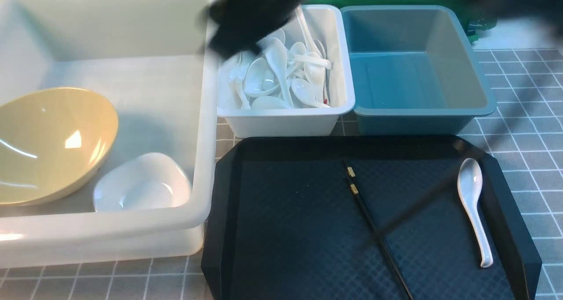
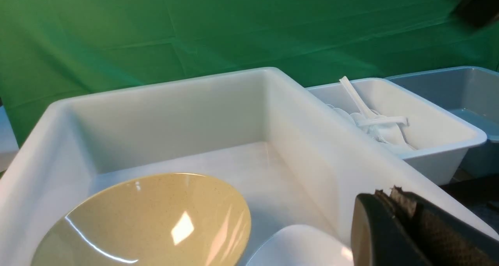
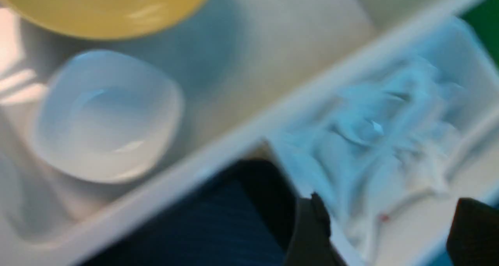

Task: On grey table put chopsticks spoon bowls plates into blue grey white boxes.
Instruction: 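Reach down and grasp the white spoon resting in the bowl with the right gripper, then place the white spoon into the bin of spoons with the right gripper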

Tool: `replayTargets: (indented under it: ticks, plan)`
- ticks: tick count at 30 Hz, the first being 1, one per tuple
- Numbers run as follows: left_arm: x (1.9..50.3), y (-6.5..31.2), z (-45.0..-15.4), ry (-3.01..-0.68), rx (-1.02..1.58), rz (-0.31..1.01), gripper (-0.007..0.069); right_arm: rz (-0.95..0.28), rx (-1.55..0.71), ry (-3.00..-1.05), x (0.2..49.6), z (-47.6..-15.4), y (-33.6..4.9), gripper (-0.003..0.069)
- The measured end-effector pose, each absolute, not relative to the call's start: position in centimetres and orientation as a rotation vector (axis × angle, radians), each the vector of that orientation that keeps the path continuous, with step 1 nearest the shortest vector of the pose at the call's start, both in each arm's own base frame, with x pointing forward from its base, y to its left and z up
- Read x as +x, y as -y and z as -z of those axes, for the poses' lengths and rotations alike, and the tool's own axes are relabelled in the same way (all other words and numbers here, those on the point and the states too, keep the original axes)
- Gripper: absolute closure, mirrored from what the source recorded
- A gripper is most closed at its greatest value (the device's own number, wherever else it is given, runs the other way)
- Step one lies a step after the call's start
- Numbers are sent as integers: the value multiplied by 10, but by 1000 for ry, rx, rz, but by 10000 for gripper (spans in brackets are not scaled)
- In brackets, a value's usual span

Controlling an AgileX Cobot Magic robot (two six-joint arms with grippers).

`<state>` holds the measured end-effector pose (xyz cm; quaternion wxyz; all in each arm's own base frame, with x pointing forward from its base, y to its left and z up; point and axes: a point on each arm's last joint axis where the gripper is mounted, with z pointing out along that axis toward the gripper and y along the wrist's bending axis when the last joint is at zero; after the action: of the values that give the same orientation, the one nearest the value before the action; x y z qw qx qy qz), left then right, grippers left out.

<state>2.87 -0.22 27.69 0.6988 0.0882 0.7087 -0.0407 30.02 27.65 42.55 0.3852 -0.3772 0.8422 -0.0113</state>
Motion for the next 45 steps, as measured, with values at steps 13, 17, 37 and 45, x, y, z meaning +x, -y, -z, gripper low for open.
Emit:
replayTargets:
  ticks: [13,17,37,45]
  plan:
    - [29,2,-277,-1569,200,82,632,104,-285,-2895,288,-214,-93,176]
    - [30,2,-275,-1565,202,82,632,67,-232,-2930,278,-184,-80,176]
    - [32,2,-273,-1546,213,61,632,-27,-693,-2701,291,-233,-132,506]
    - [32,2,-273,-1544,214,57,632,-202,-724,-2066,364,-326,-219,506]
